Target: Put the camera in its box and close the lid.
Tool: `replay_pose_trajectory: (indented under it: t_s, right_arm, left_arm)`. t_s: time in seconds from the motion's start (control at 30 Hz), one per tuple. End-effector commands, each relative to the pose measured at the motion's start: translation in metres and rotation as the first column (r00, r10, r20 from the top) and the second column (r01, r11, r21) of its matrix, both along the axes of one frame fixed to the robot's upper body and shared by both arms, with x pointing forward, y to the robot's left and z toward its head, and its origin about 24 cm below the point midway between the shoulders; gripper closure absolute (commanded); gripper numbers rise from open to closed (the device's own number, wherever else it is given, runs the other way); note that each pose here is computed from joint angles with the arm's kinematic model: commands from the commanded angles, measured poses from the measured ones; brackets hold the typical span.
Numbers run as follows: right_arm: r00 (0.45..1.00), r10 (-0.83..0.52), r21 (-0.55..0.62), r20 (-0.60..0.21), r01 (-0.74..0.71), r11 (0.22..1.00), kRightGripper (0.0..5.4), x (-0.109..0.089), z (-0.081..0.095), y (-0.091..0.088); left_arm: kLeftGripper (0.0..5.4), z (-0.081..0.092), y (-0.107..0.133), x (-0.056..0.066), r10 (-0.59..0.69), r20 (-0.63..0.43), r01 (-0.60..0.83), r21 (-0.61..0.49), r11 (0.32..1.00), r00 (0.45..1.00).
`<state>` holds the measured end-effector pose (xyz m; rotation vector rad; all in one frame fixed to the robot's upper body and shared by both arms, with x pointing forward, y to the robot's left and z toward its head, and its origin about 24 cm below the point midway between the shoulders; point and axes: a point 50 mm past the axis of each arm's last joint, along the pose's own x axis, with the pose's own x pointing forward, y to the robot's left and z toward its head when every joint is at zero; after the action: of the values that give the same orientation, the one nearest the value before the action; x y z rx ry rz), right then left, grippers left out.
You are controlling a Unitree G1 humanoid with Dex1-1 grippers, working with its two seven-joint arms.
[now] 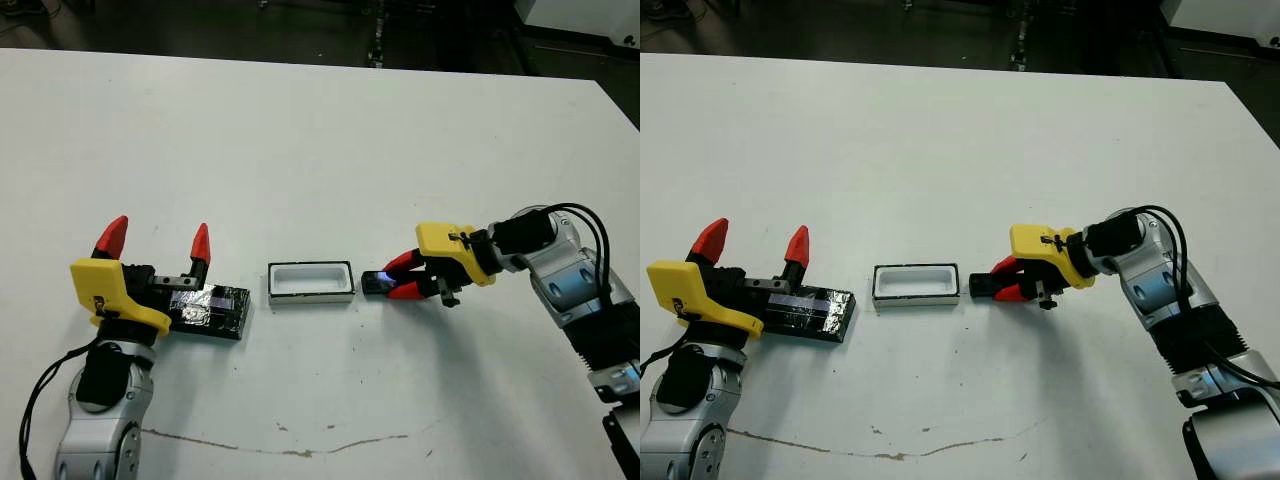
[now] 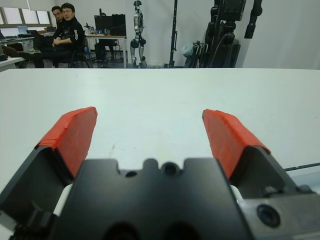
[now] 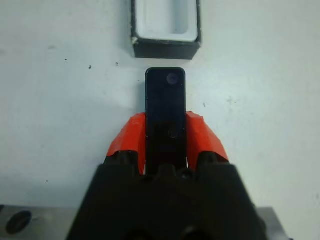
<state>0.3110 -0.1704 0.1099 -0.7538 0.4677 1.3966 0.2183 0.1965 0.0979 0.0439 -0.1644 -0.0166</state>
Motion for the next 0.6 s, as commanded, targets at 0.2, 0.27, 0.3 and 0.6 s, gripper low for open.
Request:
replay_pose_trajectory:
  t_s: [0.2, 0.27, 0.3, 0.6]
  right_arm:
    - [0.989, -0.127, 0.064, -0.076, 0.132, 0.989, 3.74, 0.013, 0.029, -0.011]
    - [0.987, -0.130, 0.066, -0.093, 0.136, 0.988, 3.74, 0.015, 0.034, -0.010]
    - [0.986, -0.130, 0.072, -0.104, 0.137, 0.988, 3.74, 0.016, 0.037, -0.010]
    - [0.960, -0.078, 0.136, -0.268, 0.118, 0.984, 3.74, 0.021, 0.045, 0.010]
  left_arm:
    - [0.00, -0.003, 0.002, -0.002, 0.002, -0.016, -0.002, 0.010, 1.000, 1.000]
    - [0.00, -0.003, 0.002, -0.002, 0.001, -0.017, -0.001, 0.009, 1.000, 1.000]
    - [0.00, -0.003, 0.001, -0.002, 0.002, -0.017, -0.002, 0.012, 1.000, 1.000]
    - [0.00, -0.002, 0.000, -0.002, 0.010, -0.017, -0.010, 0.014, 1.000, 1.000]
